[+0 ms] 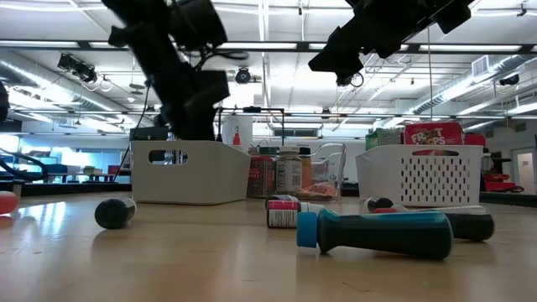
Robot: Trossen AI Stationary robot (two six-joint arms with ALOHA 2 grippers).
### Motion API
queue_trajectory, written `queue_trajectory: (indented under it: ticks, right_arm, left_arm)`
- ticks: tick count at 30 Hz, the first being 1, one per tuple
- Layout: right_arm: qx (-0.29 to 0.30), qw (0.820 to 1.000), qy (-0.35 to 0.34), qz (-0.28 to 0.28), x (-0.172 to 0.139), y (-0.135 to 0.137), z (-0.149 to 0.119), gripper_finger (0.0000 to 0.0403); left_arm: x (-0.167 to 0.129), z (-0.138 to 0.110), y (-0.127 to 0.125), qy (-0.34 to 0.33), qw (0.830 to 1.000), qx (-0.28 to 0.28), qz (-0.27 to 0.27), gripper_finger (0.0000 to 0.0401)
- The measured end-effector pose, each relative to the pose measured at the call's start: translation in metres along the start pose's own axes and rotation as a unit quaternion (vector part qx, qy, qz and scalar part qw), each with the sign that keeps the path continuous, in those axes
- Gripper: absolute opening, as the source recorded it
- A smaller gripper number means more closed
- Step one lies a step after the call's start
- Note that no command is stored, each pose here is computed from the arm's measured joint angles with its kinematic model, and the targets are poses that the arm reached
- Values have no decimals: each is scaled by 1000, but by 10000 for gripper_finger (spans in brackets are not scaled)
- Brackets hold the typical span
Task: Pick & Place Kitchen Items
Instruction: Put the small orange food coloring bottle into the gray bin, then put the small violet food coloring bottle into the gray bin
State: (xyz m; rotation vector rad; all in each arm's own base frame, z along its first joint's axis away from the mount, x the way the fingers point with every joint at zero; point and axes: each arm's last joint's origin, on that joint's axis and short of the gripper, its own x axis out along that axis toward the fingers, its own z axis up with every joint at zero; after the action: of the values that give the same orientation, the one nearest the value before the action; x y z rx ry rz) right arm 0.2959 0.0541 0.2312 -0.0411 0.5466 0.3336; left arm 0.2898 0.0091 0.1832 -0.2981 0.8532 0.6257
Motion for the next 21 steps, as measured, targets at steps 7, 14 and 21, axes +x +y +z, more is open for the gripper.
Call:
queue_trajectory:
  ticks: [7, 14, 21]
  right_arm:
    - [0, 1000, 0, 0, 0, 0, 0, 223]
    - [0, 1000, 0, 0, 0, 0, 0, 223]
    - [0, 1000, 0, 0, 0, 0, 0, 223]
  left_arm:
    - [15, -18, 19, 37, 999, -8, 10, 107]
    - [16, -20, 20, 40, 999, 15, 12, 109]
    - [16, -20, 21, 39, 999, 31, 13, 124]
